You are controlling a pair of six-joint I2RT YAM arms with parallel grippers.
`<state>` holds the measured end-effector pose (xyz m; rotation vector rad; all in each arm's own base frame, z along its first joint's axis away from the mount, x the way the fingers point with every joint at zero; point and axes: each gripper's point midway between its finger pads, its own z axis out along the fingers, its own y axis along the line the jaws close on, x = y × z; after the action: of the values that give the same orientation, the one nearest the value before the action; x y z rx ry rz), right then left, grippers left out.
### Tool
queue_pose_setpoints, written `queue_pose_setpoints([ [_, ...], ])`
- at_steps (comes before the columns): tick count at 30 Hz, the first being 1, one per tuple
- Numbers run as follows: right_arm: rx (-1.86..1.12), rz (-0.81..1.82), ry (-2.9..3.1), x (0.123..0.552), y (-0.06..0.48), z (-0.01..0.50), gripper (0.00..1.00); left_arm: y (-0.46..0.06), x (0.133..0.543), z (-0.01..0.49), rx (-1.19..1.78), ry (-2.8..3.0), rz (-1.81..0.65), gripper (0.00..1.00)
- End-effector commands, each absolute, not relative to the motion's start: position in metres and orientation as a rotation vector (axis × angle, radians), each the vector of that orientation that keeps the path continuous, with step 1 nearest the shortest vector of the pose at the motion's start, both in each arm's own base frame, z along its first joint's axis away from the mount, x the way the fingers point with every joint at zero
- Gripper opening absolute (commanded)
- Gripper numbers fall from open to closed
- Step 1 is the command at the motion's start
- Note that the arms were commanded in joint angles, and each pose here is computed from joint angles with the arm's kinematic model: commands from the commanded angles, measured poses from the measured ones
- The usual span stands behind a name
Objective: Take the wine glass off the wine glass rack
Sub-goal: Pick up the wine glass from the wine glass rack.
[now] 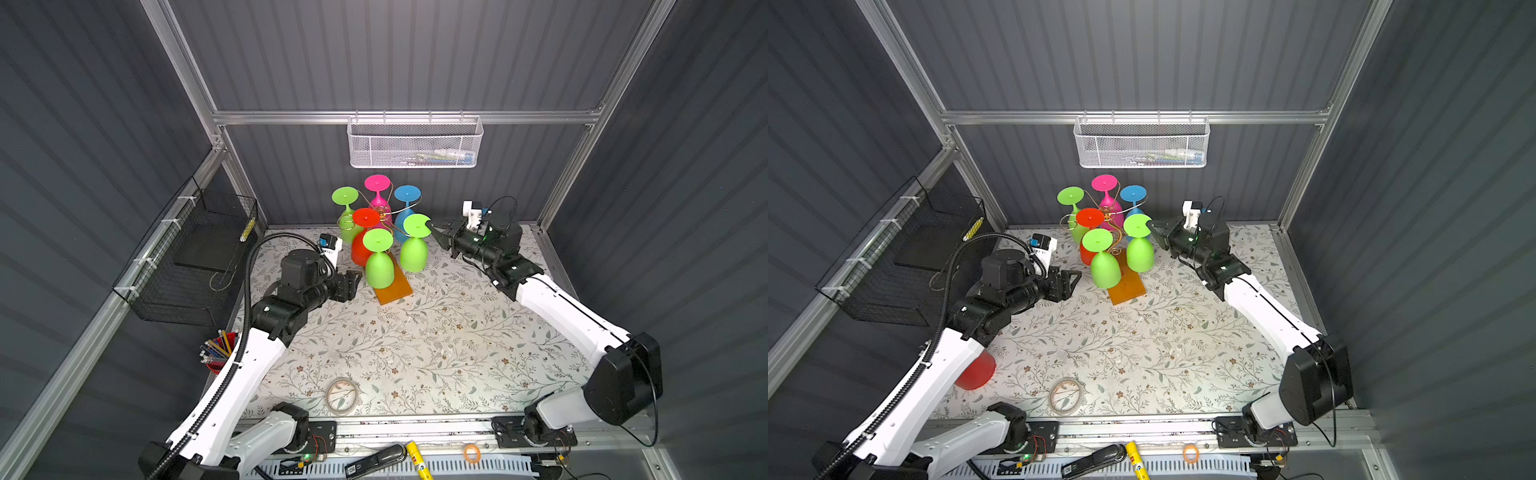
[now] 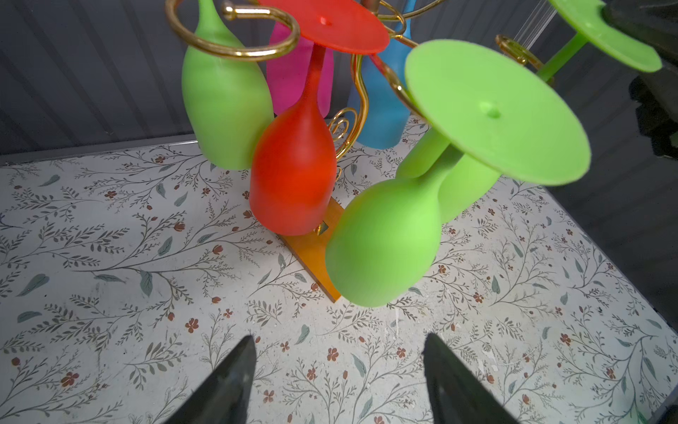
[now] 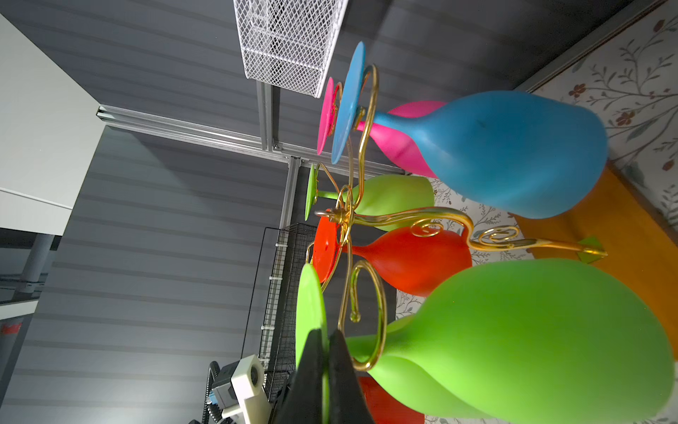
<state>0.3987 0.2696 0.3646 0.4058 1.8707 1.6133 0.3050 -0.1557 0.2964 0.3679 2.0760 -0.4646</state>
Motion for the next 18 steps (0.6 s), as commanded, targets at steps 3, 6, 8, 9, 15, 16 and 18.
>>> queue_pose_setpoints([
  [3,0.345,1.604,1.873,0.387,0.277,0.374,0.00,-0.161,0.303,0.291,0.406,2.080,-0.474,0.72],
  [6,0.332,1.608,1.882,0.388,0.283,0.374,0.00,-0.161,0.304,0.290,0.407,2.083,-0.474,0.72],
  [8,0.331,1.609,1.886,0.390,0.286,0.374,0.00,-0.161,0.304,0.290,0.405,2.086,-0.472,0.72],
  [9,0.330,1.611,1.887,0.391,0.287,0.374,0.00,-0.161,0.304,0.290,0.406,2.084,-0.473,0.72],
  [15,0.320,1.618,1.894,0.395,0.295,0.376,0.00,-0.162,0.304,0.289,0.409,2.089,-0.475,0.72],
  [16,0.318,1.617,1.896,0.396,0.297,0.376,0.00,-0.161,0.304,0.287,0.410,2.091,-0.475,0.72],
  [18,0.318,1.614,1.899,0.398,0.297,0.376,0.00,-0.162,0.305,0.288,0.410,2.091,-0.477,0.72],
])
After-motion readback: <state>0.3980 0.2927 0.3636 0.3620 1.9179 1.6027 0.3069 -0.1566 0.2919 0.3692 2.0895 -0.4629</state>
